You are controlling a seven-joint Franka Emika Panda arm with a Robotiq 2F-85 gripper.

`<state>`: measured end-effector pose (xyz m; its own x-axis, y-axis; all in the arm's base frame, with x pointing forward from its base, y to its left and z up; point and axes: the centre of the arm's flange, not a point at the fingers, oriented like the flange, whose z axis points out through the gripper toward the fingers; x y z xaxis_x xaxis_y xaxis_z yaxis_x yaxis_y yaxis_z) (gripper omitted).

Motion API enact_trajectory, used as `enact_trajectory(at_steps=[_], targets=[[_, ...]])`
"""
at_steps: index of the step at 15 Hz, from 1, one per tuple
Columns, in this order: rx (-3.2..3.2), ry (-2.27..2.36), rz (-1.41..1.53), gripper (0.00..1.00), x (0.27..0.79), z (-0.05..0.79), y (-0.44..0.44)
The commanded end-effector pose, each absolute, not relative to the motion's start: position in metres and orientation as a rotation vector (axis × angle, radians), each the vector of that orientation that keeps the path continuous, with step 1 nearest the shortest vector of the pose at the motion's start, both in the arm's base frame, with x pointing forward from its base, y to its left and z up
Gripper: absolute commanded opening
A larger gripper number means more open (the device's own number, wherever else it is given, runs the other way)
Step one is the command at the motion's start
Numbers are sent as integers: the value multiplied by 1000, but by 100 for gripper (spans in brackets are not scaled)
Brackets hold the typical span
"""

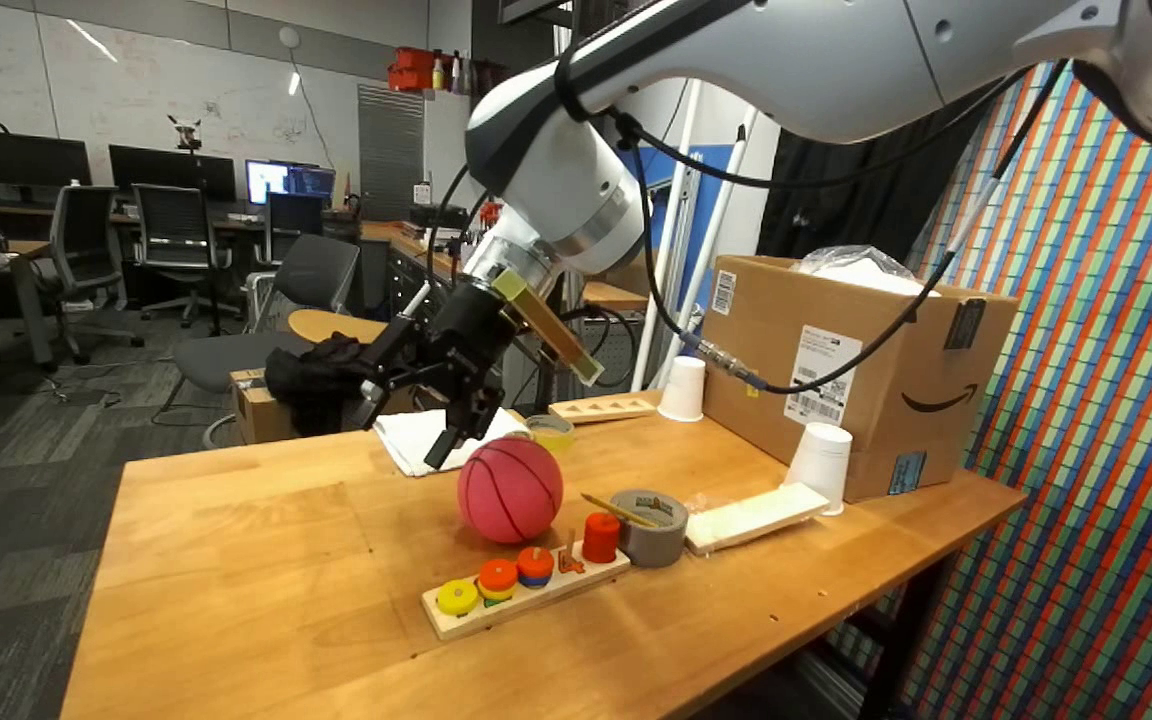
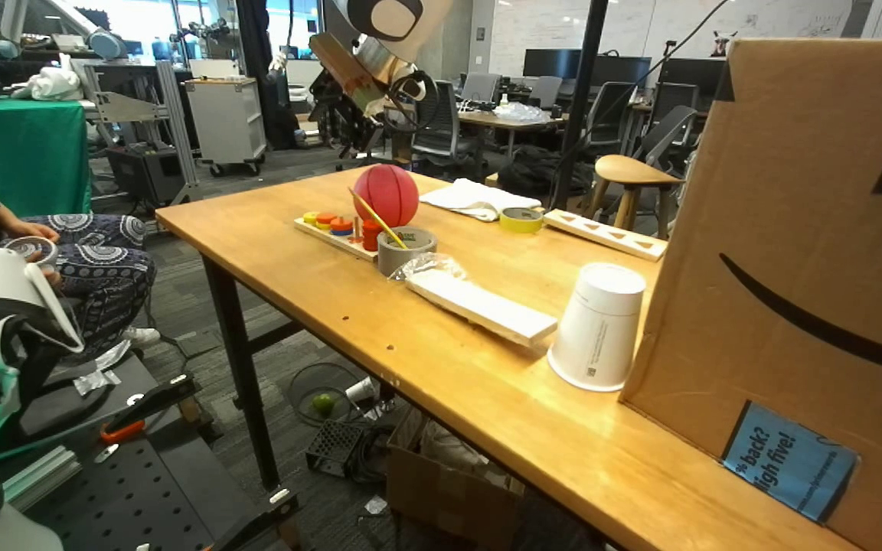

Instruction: Move the basketball to the right.

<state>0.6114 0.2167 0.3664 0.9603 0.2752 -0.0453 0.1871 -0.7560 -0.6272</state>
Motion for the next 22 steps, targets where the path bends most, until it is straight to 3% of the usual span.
enact_trajectory(at_steps=[1, 13, 17, 22], targets=[[-2470, -357, 120, 100, 604, 365, 209], [-2710, -408, 88, 100, 597, 371, 139], [-2929, -374, -20, 100, 598, 430, 59], [-3005, -194, -371, 100, 551, 514, -25]])
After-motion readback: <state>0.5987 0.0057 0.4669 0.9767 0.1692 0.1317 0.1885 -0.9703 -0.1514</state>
